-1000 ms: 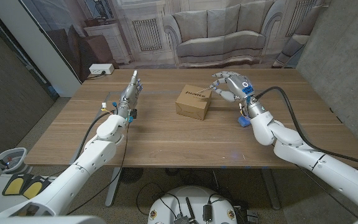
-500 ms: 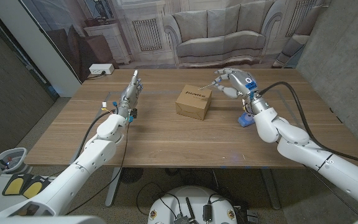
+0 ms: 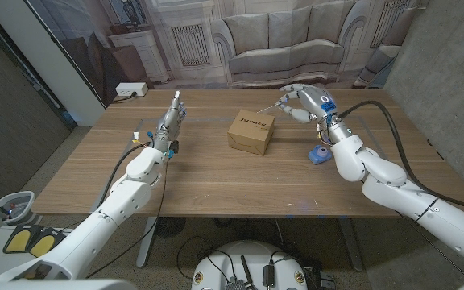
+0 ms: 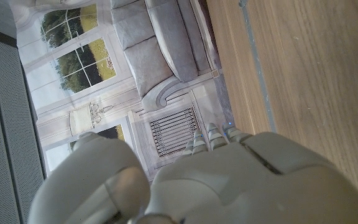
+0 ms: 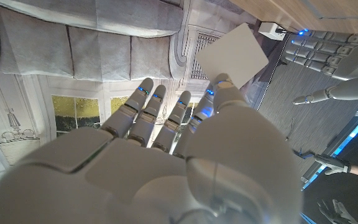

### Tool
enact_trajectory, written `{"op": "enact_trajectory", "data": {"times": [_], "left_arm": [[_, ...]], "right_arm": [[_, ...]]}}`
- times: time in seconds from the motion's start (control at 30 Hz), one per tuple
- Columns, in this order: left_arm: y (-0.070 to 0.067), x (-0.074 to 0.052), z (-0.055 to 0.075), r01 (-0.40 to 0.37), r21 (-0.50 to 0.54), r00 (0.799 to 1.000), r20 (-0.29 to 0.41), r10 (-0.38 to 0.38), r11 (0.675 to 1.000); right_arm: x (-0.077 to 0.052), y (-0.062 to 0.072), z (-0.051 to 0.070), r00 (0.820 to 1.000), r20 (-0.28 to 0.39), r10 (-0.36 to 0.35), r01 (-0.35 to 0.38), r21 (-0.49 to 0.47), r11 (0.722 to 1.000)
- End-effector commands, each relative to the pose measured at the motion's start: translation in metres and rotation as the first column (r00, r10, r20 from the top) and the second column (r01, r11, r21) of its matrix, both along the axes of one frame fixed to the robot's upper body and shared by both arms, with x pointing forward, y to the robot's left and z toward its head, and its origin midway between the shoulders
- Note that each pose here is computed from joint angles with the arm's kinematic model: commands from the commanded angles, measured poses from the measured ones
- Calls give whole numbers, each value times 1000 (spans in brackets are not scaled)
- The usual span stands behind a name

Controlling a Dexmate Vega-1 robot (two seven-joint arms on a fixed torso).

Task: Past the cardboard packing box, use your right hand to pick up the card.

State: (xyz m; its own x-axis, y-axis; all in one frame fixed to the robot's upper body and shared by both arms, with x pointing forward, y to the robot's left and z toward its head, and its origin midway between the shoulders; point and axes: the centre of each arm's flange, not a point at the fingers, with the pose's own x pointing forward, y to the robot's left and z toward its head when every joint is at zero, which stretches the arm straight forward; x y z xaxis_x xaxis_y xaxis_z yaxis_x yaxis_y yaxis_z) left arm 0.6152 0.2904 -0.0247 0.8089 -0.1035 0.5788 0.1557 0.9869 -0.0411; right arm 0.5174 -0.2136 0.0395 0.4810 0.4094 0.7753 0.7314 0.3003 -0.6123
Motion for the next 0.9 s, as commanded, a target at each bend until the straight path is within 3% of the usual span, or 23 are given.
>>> {"op": "enact_trajectory", "data": {"times": [0.03, 0.9], "left_arm": [[-1, 0, -10, 4, -7, 1000, -16, -5, 1000], [-1, 2, -7, 11, -2, 1000, -5, -11, 1000]], "right_arm": [[-8, 3, 14, 1000, 0, -1, 1, 3, 1000], [-26, -8, 45, 1000, 25, -4, 3, 50, 999]]}}
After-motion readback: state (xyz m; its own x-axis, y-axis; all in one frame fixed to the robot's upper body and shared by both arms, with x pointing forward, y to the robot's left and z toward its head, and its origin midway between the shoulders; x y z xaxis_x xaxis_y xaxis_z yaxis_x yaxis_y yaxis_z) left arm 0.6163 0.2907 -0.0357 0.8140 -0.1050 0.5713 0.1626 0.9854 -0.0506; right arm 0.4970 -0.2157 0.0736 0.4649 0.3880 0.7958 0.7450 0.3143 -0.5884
